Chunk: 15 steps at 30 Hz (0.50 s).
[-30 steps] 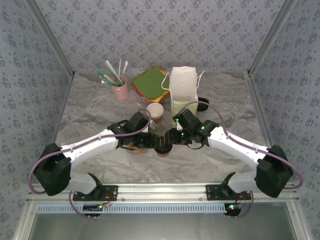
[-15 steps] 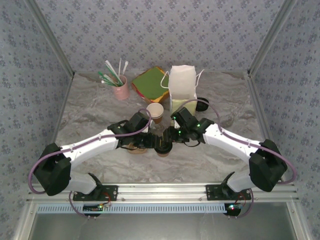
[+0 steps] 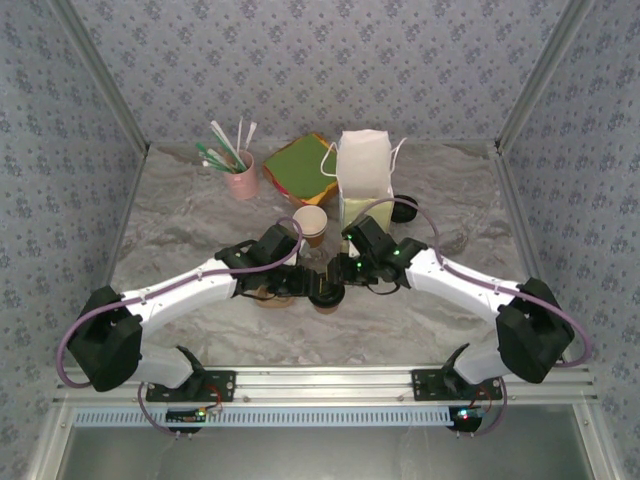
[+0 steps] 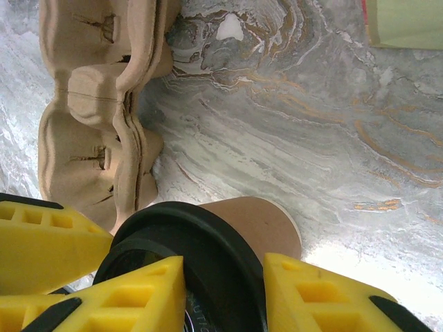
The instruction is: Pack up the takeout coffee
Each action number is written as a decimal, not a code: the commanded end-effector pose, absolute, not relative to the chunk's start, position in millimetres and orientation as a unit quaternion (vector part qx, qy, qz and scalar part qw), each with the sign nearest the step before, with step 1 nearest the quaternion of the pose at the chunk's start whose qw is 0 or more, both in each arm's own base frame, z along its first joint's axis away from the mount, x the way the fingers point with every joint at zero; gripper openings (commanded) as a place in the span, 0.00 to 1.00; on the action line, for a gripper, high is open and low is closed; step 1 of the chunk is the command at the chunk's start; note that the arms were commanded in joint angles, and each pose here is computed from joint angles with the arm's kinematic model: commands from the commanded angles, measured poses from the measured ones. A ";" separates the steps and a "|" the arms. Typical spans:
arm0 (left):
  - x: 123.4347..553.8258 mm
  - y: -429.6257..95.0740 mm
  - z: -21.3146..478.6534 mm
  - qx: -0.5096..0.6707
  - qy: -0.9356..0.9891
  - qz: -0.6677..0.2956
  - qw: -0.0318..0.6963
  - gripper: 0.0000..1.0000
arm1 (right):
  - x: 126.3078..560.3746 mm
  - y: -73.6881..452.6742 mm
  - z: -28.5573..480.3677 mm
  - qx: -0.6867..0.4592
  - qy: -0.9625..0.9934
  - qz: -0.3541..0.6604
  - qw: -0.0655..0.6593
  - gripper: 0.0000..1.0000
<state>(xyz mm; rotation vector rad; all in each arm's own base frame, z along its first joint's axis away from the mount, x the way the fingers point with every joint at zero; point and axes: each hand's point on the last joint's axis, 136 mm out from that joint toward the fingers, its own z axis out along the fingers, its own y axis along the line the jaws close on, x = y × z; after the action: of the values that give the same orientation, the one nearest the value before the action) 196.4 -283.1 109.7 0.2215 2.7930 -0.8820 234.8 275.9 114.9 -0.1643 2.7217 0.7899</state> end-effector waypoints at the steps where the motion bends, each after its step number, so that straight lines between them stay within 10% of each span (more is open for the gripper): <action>1: 186.6 -269.5 87.6 0.075 0.960 -0.257 0.078 0.43 | 202.8 252.8 69.9 -0.050 0.972 0.212 0.084 0.33; 15: 187.3 -267.3 85.1 0.073 0.963 -0.246 0.076 0.43 | 219.0 257.8 135.8 -0.087 0.960 0.220 0.149 0.41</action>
<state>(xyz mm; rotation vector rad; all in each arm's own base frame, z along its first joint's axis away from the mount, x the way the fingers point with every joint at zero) 196.1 -283.2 109.4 0.2224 2.7942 -0.8813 226.6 269.7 120.4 -0.2075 2.7460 0.7065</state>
